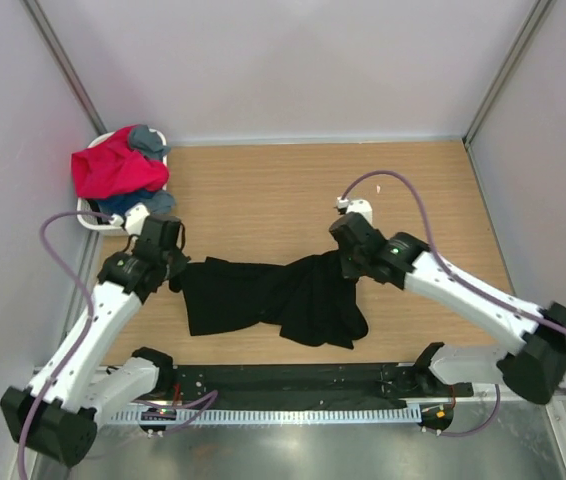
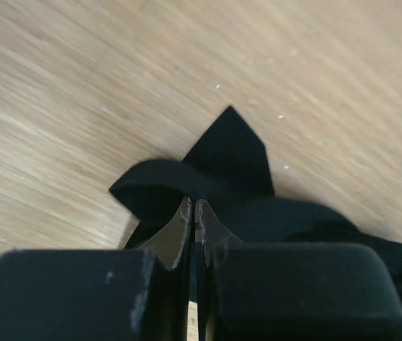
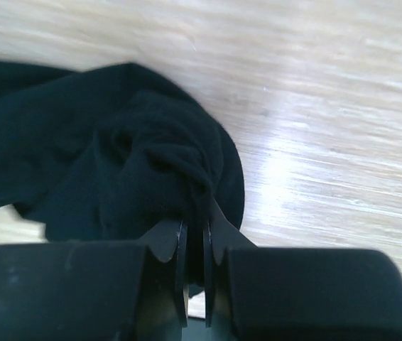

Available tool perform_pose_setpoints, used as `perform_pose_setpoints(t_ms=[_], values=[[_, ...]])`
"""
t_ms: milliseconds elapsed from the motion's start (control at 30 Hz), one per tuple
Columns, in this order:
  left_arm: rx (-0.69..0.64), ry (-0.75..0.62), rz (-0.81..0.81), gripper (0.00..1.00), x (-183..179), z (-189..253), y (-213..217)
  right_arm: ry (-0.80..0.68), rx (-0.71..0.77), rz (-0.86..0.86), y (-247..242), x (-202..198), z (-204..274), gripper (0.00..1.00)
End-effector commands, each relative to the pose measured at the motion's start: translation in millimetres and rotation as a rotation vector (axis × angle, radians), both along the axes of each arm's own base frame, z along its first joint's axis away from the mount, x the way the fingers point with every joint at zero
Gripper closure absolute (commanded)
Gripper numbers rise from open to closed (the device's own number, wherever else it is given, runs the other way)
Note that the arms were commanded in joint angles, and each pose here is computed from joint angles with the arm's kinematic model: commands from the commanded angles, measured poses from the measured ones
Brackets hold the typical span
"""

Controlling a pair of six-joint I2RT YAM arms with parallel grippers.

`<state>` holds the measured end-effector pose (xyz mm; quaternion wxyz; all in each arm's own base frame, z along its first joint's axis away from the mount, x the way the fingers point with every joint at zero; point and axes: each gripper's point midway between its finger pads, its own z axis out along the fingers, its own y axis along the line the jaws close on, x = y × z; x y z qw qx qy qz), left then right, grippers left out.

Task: Fold and stack the t-shirts
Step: Flatten the tshirt out

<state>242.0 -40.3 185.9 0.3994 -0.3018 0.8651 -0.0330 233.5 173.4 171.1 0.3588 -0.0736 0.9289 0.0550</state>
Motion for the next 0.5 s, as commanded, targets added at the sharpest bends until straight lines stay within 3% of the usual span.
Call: perform_pose_setpoints(t_ms=[0, 133, 333, 400, 467], values=[[-0.057, -0.048, 0.006, 1.0, 33.5, -7.7, -15.9, 0.034, -0.085, -0.051, 1.4, 15.4, -30.0, 0.99], [-0.057, -0.053, -0.046, 1.0, 53.9, -19.3, -28.0, 0.102, -0.135, -0.022, 12.3, 22.7, -60.2, 0.96], [-0.009, -0.047, -0.046, 0.97, 69.3, -17.0, -26.0, -0.036, -0.062, -0.005, 23.5, 54.7, -8.7, 0.93], [-0.014, -0.054, -0.061, 0.64, 73.7, -12.7, -29.2, -0.066, -0.039, -0.058, 10.8, 66.2, 2.6, 0.91], [-0.004, -0.038, -0.08, 0.14, 75.1, -8.7, -31.4, -0.06, -0.027, -0.097, -1.9, 73.2, 1.1, 0.86]])
